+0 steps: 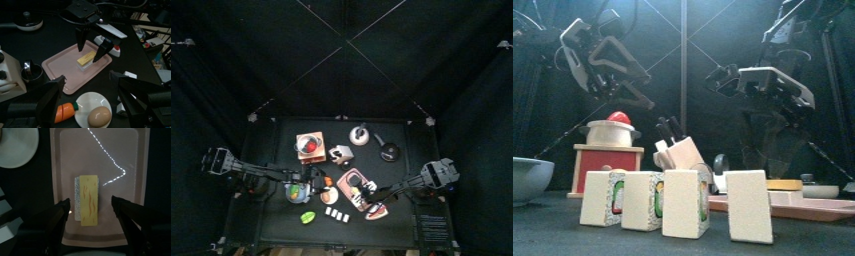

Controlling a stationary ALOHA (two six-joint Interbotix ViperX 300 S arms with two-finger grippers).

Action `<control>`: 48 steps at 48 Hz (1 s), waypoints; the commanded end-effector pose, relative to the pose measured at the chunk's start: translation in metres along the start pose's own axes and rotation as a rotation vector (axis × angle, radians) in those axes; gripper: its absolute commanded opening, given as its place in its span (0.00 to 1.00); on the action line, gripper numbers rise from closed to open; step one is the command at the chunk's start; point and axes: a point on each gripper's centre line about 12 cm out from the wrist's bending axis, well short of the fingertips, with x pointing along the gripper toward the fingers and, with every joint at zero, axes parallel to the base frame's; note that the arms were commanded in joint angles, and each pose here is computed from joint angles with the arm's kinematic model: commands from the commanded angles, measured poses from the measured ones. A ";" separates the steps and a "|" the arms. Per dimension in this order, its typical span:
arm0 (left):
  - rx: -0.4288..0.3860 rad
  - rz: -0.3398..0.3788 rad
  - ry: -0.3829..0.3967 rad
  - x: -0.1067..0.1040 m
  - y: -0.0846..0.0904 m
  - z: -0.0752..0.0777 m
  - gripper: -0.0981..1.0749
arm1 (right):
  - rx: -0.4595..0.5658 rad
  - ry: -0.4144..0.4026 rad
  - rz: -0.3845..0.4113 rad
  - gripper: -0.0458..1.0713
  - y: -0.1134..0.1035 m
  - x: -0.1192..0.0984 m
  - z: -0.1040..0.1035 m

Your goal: Grab egg sushi

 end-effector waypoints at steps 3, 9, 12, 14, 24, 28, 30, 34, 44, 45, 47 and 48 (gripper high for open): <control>-0.002 0.001 -0.029 0.000 0.000 0.008 0.96 | 0.006 -0.001 0.028 0.90 0.000 0.001 0.000; -0.001 0.000 -0.031 -0.001 0.000 0.008 0.96 | 0.006 0.005 0.039 0.90 0.000 0.006 -0.003; 0.000 0.000 -0.031 -0.001 0.000 0.008 0.96 | 0.000 0.005 0.047 0.90 0.001 0.008 -0.004; 0.000 -0.001 -0.032 -0.001 0.000 0.009 0.96 | 0.000 0.006 0.050 0.90 0.001 0.009 -0.004; -0.001 0.000 -0.029 0.000 0.000 0.008 0.96 | -0.004 0.015 0.043 0.90 0.002 0.015 -0.006; -0.001 0.000 -0.032 -0.001 0.000 0.009 0.96 | -0.006 0.015 0.040 0.90 0.002 0.016 -0.007; -0.001 0.000 -0.031 -0.001 0.000 0.008 0.96 | -0.007 0.016 0.039 0.90 0.002 0.017 -0.007; -0.001 0.000 -0.031 -0.001 0.000 0.008 0.96 | -0.007 0.016 0.039 0.89 0.002 0.017 -0.007; 0.000 -0.001 -0.031 0.000 0.000 0.009 0.96 | -0.006 0.018 0.036 0.84 0.001 0.017 -0.007; -0.001 0.000 -0.029 0.000 0.000 0.008 0.96 | -0.006 0.018 0.036 0.83 0.001 0.017 -0.007; 0.000 -0.001 -0.034 -0.001 0.000 0.009 0.96 | -0.005 0.018 0.034 0.82 0.001 0.018 -0.007; 0.000 -0.001 -0.032 -0.001 0.000 0.009 0.96 | -0.005 0.018 0.033 0.81 0.001 0.018 -0.007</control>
